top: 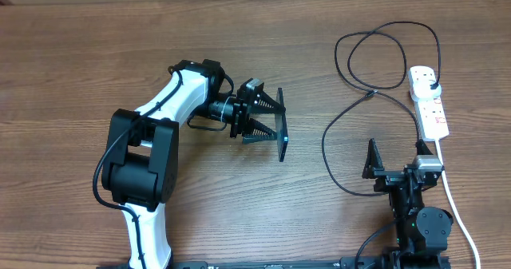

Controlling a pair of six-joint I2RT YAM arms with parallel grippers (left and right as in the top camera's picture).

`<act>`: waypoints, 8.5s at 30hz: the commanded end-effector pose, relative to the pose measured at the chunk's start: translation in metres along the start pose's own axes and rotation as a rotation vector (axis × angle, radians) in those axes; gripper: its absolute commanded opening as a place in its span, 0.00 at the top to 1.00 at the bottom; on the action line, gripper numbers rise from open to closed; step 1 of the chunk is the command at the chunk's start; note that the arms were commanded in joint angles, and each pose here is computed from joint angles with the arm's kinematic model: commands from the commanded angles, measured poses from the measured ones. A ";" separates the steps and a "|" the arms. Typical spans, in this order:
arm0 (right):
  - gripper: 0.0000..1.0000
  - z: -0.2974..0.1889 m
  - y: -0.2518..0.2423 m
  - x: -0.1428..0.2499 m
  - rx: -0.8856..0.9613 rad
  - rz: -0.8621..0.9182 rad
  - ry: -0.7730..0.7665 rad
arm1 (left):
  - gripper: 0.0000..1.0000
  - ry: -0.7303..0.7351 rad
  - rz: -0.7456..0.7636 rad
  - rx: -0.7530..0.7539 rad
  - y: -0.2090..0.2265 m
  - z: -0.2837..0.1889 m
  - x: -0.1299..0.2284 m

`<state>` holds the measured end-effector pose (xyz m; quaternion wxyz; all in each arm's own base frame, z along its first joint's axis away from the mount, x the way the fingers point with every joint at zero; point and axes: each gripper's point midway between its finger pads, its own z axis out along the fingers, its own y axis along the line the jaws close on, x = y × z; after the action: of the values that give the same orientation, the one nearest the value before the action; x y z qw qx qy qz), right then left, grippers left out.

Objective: Plug charger to phone and switch on socket
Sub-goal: 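Move the right gripper from rest toward the held phone, then close the right gripper on the phone's lower edge below the left gripper, then open the left gripper and pull it back, leaving phone in right gripper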

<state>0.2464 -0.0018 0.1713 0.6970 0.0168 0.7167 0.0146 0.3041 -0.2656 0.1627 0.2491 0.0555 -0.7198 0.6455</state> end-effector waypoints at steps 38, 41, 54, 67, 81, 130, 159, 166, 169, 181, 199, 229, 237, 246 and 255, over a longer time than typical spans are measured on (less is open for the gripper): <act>0.00 0.000 0.005 0.002 -0.028 0.019 -0.001 | 0.43 0.003 0.013 0.054 -0.014 -0.002 -0.003; 0.00 0.000 0.015 0.001 -0.086 0.237 0.006 | 0.43 0.003 0.018 0.054 -0.014 -0.002 -0.003; 0.00 -0.033 0.102 0.000 -0.605 0.746 0.244 | 0.43 0.003 0.030 0.054 -0.015 -0.002 -0.004; 0.00 -0.052 0.099 -0.034 -0.552 0.550 0.263 | 0.42 0.003 0.030 0.054 -0.015 -0.002 -0.004; 0.00 -0.073 0.111 -0.058 -0.509 0.649 0.622 | 0.41 0.003 0.030 0.054 -0.015 -0.002 -0.004; 0.00 -0.017 0.246 0.001 -0.492 0.233 0.764 | 0.39 0.000 0.034 0.039 -0.012 -0.002 -0.005; 0.06 0.037 0.232 0.009 -0.261 0.104 0.572 | 0.38 0.000 0.038 0.038 -0.012 -0.002 -0.005; 0.15 0.042 0.225 0.008 -0.208 0.089 0.545 | 0.38 -0.001 0.039 0.036 -0.012 -0.002 -0.005; 0.16 0.042 0.227 0.007 -0.213 0.091 0.543 | 0.37 -0.001 0.044 0.036 -0.012 -0.002 -0.006; 0.33 0.026 0.247 0.005 -0.272 0.075 0.527 | 0.37 -0.001 0.056 0.036 -0.012 -0.002 -0.007; 0.62 0.029 0.242 0.002 -0.241 0.070 0.508 | 0.37 -0.001 0.056 0.036 -0.012 -0.002 -0.007; 0.96 0.030 0.244 0.000 -0.250 0.082 0.501 | 0.13 -0.007 0.060 0.006 -0.007 -0.002 -0.008; 0.96 0.030 0.244 0.000 -0.249 0.081 0.501 | 0.00 -0.029 0.057 -0.004 -0.005 -0.009 -0.013; 0.96 0.025 0.232 -0.001 -0.207 0.134 0.526 | 0.00 -0.101 0.087 -0.068 0.008 -0.046 -0.004; 0.96 -0.008 0.188 -0.034 -0.137 0.409 0.555 | 0.00 -0.071 0.262 -0.142 0.007 -0.063 0.035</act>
<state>0.2457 0.1983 0.1774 0.4442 0.0260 0.8837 0.1451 0.2970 -0.2000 0.1648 0.2087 0.0625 -0.7561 0.6172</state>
